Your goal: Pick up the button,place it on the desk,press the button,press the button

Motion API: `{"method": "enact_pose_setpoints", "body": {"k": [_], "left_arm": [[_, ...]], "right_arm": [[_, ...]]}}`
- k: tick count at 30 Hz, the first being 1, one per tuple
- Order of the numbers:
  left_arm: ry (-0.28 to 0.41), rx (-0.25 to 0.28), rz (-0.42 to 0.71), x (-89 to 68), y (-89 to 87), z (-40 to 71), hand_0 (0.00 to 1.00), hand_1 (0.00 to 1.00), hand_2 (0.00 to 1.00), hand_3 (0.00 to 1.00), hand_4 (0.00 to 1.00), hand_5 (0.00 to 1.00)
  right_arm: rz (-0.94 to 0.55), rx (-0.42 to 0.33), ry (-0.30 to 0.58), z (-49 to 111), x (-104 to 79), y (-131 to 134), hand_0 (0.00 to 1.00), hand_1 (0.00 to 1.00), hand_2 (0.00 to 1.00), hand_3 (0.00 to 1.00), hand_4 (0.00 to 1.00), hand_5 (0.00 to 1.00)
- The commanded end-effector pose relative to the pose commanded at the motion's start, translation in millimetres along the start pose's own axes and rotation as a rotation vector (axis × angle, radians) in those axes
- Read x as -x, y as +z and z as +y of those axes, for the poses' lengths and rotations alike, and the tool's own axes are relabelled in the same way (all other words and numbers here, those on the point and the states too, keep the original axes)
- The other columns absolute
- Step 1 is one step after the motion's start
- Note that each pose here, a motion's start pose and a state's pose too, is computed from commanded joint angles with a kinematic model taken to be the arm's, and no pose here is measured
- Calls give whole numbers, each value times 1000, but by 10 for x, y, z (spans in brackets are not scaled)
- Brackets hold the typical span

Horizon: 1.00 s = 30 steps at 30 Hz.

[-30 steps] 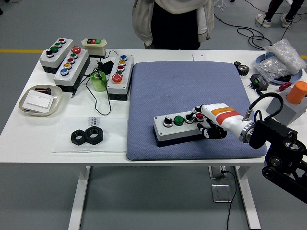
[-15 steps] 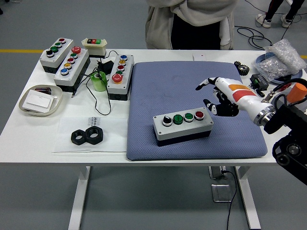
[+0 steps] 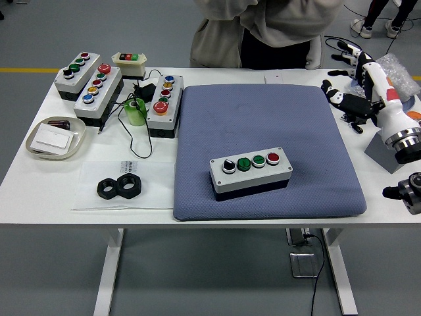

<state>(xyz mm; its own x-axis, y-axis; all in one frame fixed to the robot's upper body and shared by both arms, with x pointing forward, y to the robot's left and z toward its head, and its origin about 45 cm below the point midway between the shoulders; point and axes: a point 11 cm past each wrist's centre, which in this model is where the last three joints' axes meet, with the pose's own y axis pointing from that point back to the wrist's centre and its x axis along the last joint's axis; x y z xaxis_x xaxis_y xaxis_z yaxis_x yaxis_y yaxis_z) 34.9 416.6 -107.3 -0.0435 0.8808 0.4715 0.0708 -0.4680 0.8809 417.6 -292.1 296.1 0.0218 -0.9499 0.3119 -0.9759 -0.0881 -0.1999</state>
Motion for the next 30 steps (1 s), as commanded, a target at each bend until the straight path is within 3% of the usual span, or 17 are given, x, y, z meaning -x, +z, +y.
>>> {"method": "enact_pose_setpoints", "body": {"k": [4,5,6,17,30], "left_arm": [[-1,2,2,3,8,2,746,782,854,771,541,998],[-1,2,2,3,10,2,745,782,854,771,542,998],[-1,3,2,4,11,2,745,782,854,771,542,998],[-2,6,5,8,28,6,745,782,853,771,542,998],[-4,7,8,12,31,7,745,783,853,771,542,998]], "right_arm": [[-134,97,83,-8,-147,199,936,847,883,860,655,164],[-172,126,100,-4,-175,254,934,848,882,857,648,234],[-211,150,114,1,-194,299,934,848,882,857,648,234],[-619,373,225,85,-229,637,945,848,884,862,644,238],[-652,404,241,98,-238,685,949,848,883,865,642,280]]}}
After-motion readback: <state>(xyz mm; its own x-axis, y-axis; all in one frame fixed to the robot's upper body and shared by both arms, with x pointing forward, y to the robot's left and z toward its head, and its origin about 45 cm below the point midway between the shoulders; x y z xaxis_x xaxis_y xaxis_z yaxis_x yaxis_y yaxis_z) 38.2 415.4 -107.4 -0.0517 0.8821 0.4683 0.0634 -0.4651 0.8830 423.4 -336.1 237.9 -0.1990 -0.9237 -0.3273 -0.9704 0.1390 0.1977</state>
